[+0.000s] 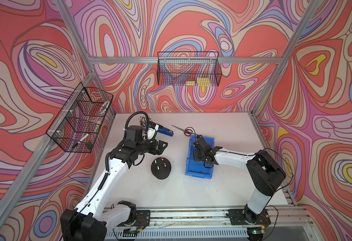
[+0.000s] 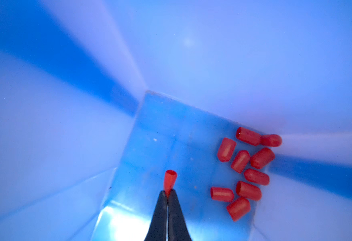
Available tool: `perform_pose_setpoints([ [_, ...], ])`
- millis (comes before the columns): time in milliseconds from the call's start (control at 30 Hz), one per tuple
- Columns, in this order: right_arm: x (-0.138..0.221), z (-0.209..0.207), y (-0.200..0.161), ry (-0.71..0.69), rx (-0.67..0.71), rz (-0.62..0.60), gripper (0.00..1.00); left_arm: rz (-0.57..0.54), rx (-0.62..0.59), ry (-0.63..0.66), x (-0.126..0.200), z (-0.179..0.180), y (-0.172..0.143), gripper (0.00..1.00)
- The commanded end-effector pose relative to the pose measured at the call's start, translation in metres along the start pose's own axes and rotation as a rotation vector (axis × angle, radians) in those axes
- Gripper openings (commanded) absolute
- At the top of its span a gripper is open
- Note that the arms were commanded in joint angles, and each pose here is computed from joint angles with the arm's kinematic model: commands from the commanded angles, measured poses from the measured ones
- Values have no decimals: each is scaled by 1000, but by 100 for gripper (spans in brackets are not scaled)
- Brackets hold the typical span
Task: Cover the protruding screws with screw protection sleeves
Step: Pick up the screw protection sleeve from the storage box.
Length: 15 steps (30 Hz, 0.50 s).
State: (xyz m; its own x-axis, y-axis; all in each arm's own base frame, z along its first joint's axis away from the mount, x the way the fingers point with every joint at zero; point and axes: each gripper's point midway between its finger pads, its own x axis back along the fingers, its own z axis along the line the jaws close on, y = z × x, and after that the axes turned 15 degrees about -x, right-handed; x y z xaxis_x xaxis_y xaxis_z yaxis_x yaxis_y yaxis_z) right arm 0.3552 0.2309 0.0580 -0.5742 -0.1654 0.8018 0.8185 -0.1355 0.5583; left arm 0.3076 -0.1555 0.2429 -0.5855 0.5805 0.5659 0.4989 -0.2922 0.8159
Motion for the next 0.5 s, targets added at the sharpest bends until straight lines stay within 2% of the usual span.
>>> perform_pose_setpoints([
  [0,19,18,11,130,20,-46,0,-14,-22,-1,2,-1,9,81],
  [167,46,31,14,252,56,-75,0,-24,-26,-41,0,-6,12,80],
  [333,79,39,14,362,90,-101,0,-35,-32,-185,-3,-28,14,76],
  [467,108,56,8,503,139,-86,0,-53,-36,-299,-3,-46,17,71],
])
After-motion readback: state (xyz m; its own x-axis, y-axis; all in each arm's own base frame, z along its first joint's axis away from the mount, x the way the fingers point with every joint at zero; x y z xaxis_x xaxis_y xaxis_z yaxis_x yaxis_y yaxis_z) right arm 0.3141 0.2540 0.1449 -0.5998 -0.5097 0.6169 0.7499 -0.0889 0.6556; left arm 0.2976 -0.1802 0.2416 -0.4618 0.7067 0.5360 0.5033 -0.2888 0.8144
